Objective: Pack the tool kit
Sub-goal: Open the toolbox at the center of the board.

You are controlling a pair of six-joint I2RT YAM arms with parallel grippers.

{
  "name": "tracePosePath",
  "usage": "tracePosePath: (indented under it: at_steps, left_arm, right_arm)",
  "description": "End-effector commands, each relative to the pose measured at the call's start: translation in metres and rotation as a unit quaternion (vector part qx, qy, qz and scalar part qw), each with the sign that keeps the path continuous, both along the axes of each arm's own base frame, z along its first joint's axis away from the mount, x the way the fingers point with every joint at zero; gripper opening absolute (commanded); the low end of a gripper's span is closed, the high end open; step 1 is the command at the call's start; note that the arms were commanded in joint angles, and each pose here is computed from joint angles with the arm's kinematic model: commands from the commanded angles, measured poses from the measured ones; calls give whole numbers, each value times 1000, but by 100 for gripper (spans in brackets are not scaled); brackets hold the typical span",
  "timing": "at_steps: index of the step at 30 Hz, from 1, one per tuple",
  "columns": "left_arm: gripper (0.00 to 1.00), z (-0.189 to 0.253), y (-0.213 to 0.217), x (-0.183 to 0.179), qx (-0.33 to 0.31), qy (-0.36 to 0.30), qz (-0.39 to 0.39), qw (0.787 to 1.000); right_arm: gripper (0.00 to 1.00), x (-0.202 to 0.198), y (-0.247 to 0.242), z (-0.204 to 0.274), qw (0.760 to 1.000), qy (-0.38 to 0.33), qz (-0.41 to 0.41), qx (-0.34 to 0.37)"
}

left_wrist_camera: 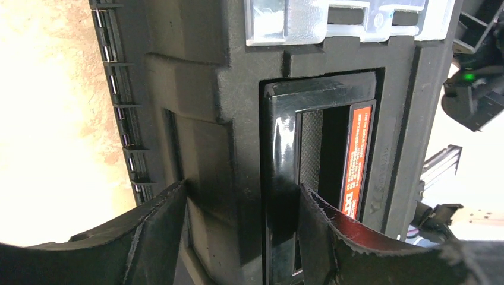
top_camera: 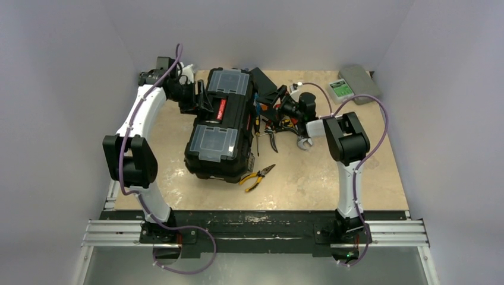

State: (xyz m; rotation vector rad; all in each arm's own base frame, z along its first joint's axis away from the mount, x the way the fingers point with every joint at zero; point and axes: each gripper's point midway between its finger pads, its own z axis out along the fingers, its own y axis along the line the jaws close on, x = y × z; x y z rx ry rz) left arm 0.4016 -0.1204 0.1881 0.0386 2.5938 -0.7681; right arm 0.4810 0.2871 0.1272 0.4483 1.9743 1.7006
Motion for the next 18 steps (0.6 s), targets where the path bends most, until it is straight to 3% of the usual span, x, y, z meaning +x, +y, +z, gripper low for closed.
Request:
tracePosePath:
  at_steps: [1,6,18]
  left_arm:
    - [24,-56,-9,-7,-56,98,-5,994]
    - [18,-62,-5,-2,-81,114,6,990]
    - [15,-69,-2,-1,-79,124,9,989]
  right_arm:
    - [99,-3,2,21,997,-38,18,64]
    - [99,0,5,12,997,-32,19,64]
    - [99,-8,41,50,984,-45,67,157]
